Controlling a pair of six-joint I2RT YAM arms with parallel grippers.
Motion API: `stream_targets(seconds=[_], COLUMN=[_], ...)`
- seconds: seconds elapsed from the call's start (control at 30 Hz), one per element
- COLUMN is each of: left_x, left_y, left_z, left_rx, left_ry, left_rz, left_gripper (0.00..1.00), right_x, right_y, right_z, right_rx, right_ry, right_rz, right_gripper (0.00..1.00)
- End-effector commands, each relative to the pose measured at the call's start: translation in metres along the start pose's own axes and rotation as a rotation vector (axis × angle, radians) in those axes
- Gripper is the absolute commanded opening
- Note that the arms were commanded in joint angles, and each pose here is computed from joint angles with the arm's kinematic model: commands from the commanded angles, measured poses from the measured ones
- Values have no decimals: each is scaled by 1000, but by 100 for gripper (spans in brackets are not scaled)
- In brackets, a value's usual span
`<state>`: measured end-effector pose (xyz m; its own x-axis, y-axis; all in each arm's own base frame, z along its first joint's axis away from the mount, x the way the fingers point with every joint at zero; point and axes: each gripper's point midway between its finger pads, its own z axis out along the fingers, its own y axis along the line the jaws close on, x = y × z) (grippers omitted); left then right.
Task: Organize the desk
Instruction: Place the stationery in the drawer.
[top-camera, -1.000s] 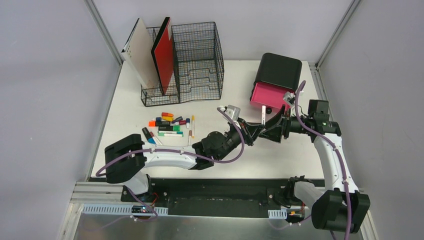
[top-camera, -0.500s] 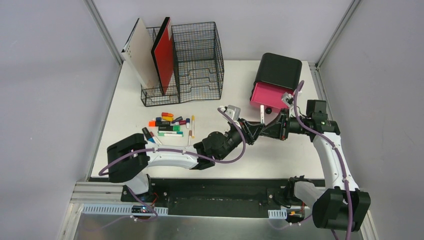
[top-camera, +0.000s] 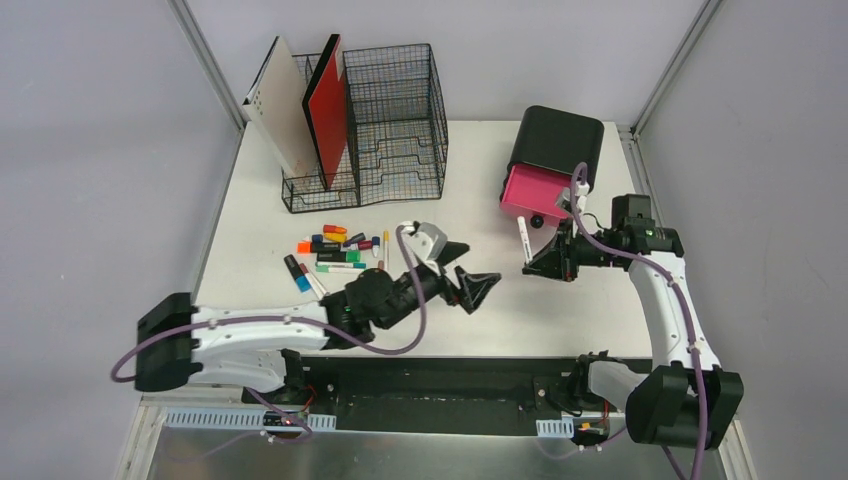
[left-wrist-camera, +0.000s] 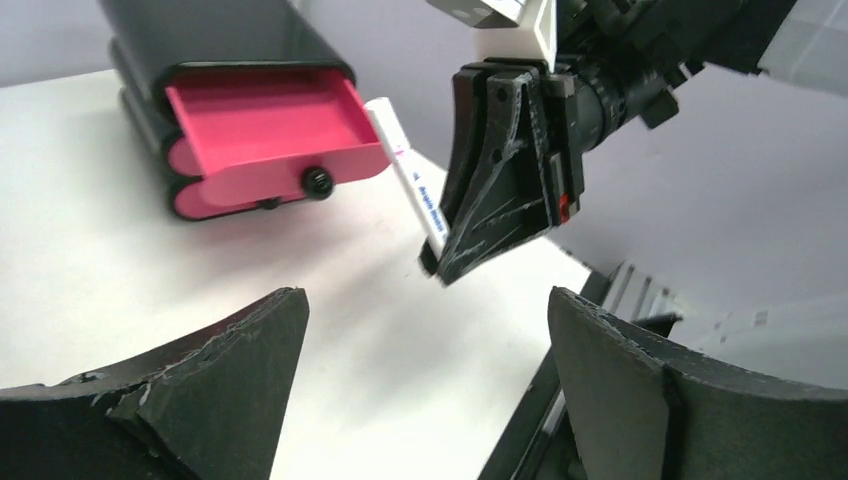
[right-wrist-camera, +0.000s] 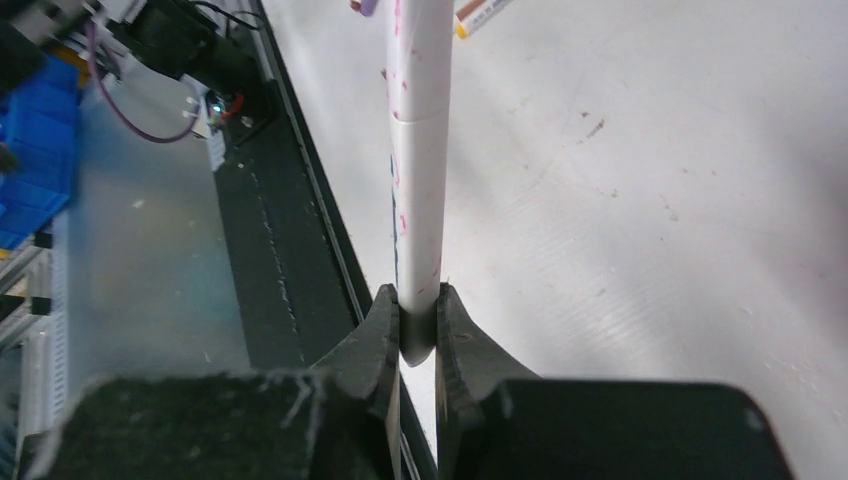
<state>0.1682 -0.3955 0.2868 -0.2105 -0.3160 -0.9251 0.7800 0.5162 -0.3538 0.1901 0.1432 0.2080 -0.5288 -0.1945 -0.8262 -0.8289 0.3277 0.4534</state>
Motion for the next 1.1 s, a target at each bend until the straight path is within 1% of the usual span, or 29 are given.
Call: stream_targets(seconds=[0.0,0.07,0.17,0.33,0.4,0.53,0.7,0.9,1.07], left_x=[20,31,46,67,73,68,70,71,75], left_y=[43,73,115,151,160,166,172,173,173], left_z=[-52,-77,-109,-139,-147,-156,-165,-164,-159], left_rx=[-95,-190,-326,-416,-447,-480,-498,-511,-518], left_ry=[192,268,316,266,222,180,151,159,189], left_rz=[281,376,467,456,413,376,349,351,370], left_gripper=[95,97,99,99,99,99,99,99,99], right_x=[-2,-2,-3,-11,-16,-23,-43,-70,-85], right_y=[-14,-26,-43,-62,-70,-84,-106,-126,-146], right_z=[-11,-16,-26,-40,-46,-57,-68,-77,-80], right_rx=[128,210,336,463,510,578,663,715,760], right_ry=[60,71,97,120,135,174,191,211,255], right_rz=[-158,-186,-230,-275,-307,-357,-367,-364,-371], right_gripper=[0,0,0,0,0,0,0,0,1])
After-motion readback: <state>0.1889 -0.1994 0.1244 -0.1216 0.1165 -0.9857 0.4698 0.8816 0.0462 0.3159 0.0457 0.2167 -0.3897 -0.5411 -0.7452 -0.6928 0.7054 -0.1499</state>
